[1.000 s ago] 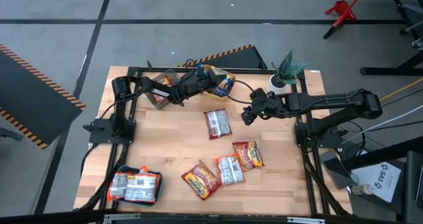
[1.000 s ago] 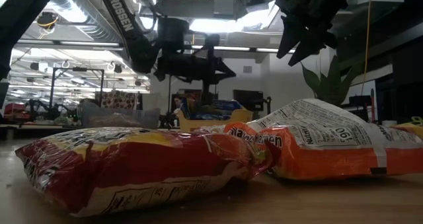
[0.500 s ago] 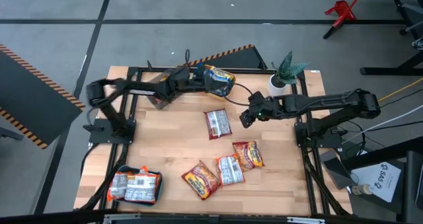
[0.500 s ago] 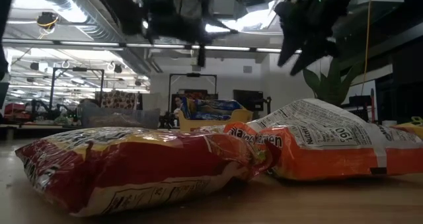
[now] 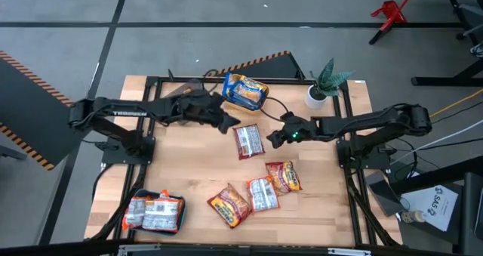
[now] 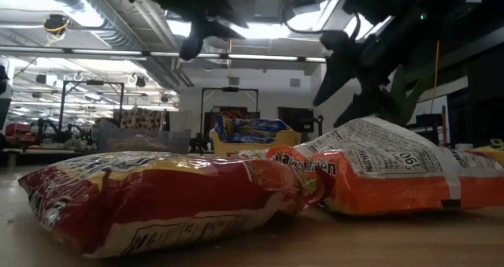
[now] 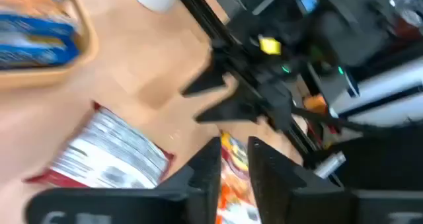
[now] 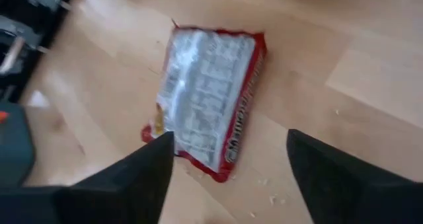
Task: Sort Maruchan noodles
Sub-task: Put the red noodle pack into the gray bin
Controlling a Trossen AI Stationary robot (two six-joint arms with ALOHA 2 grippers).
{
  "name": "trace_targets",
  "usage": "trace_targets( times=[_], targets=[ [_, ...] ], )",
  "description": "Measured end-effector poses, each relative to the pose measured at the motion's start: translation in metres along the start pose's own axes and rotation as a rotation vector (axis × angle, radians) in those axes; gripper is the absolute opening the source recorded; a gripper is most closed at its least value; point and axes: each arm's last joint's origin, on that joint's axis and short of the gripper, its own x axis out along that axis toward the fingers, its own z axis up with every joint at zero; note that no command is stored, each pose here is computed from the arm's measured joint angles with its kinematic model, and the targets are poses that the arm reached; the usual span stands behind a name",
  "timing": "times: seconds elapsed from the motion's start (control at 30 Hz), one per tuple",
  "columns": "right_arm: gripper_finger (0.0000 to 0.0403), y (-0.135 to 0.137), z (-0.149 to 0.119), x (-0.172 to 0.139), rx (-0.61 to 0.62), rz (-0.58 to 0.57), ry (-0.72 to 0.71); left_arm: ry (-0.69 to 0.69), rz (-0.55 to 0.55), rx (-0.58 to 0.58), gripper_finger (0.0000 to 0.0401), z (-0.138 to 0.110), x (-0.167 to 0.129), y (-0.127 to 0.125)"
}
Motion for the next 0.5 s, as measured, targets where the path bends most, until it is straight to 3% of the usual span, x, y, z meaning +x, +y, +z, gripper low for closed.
trace_targets(
  times=[0.17, 0.3, 0.4, 0.5],
  targets=[
    [0.0337, -0.004, -0.001, 0.015, -0.001, -0.031, 0.001, 0.148, 0.079, 0.002, 0.0117, -0.019, 0.003, 0.004],
    [0.0346, -0.003, -0.005, 0.031, 0.004, -0.004, 0.023, 0.231, 0.258, -0.014, 0.0146, -0.032, 0.004, 0.019],
    [0.0346, -0.006, -0.009, 0.044, 0.019, -0.014, 0.042, 0.246, 0.316, -0.05, 0.0163, -0.04, 0.014, 0.03],
    [0.0347, -0.008, -0.009, 0.051, 0.031, -0.014, 0.045, 0.196, 0.275, -0.119, 0.0173, -0.047, 0.029, 0.039]
  ],
)
